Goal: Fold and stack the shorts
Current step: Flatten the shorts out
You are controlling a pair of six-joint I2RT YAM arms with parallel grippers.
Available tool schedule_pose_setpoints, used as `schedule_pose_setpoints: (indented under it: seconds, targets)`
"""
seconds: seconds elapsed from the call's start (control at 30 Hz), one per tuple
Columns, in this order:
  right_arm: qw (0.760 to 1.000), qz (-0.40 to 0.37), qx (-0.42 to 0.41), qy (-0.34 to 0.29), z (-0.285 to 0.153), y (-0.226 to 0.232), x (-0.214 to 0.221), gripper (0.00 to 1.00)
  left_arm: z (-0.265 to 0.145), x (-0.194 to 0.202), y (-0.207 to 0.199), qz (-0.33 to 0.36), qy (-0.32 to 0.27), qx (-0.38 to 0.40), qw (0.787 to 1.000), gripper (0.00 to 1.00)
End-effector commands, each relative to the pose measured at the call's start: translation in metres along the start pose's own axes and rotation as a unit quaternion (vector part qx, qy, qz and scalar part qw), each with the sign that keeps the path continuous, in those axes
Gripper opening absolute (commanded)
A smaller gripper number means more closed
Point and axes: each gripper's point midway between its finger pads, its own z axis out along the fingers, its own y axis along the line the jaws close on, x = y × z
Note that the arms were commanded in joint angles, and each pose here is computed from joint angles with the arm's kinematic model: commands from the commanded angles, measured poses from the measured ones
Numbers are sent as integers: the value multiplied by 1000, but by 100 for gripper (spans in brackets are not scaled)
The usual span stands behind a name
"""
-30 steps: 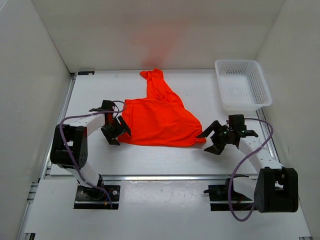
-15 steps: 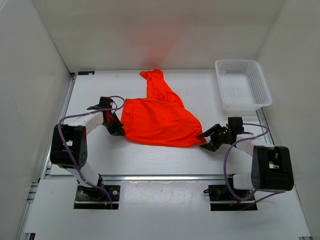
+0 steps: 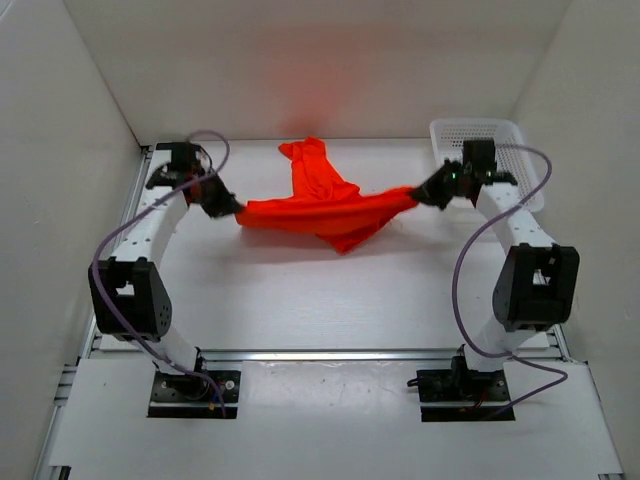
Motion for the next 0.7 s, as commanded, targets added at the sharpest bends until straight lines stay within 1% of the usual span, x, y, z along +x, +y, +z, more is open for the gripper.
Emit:
schedule_pose_setpoints:
  seconds: [0.0, 0.03, 0.07, 0.1, 0.13, 0.2, 0.23, 0.27, 0.3, 0.33, 0.37, 0.4, 0.43, 0.47, 0.5, 0.53, 0.57, 0.6, 0.63, 0.67]
  targets:
    - [982, -148, -59, -98, -65, 104, -57, 1, -85, -71, -78, 43, -109, 90, 989, 10]
    - [978, -169, -61, -110, -79, 117, -58, 1, -101, -83, -88, 46, -127, 99, 986, 10]
    - [969, -200, -72, -125, -92, 135, -55, 1, -132, -96, -108, 57, -161, 118, 978, 10]
    - [958, -232, -82, -147, -108, 151, -55, 1, -154, -101, -113, 60, -186, 126, 973, 10]
    - [946, -272, -79, -160, -121, 154, -48, 1, -166, -102, -119, 65, -198, 135, 969, 10]
    - [932, -318, -70, -158, -123, 155, -23, 1, -177, -104, -106, 50, -217, 123, 967, 10]
    - [927, -340, -49, -150, -120, 136, -8, 1, -189, -95, -103, 52, -227, 125, 964, 10]
    - [926, -352, -33, -132, -112, 124, 13, 1, -188, -91, -94, 46, -225, 119, 966, 10]
    - [926, -352, -2, -136, -107, 105, 18, 1, -177, -76, -74, 47, -216, 96, 971, 10]
    - [931, -349, 30, -107, -94, 68, 44, 1, -169, -66, -64, 42, -204, 87, 974, 10]
    - [932, -344, 48, -100, -88, 47, 54, 1, -141, -45, -35, 32, -168, 53, 984, 10]
    - [934, -338, 64, -94, -82, 28, 65, 1, -130, -34, -22, 27, -155, 44, 987, 10]
    - [932, -337, 81, -106, -88, 11, 75, 5, -126, -18, -12, 34, -150, 38, 987, 10]
    - [940, -309, 123, -81, -71, -37, 93, 8, -114, -6, -1, 34, -140, 28, 989, 10]
    - [942, -297, 128, -88, -75, -52, 102, 12, -84, 25, 29, 24, -93, -1, 995, 10]
    - [945, -282, 145, -85, -72, -70, 109, 40, -77, 38, 41, 14, -83, -8, 996, 10]
    - [949, -254, 175, -67, -65, -106, 125, 57, -67, 55, 55, 11, -61, -21, 998, 10]
    - [953, -239, 171, -72, -68, -114, 130, 67, -49, 79, 80, -5, -30, -44, 999, 10]
    - [955, -226, 180, -67, -68, -127, 135, 75, -42, 90, 91, -10, -14, -56, 998, 21]
    - [959, -203, 189, -64, -66, -140, 142, 75, -39, 99, 95, -23, -5, -61, 998, 30]
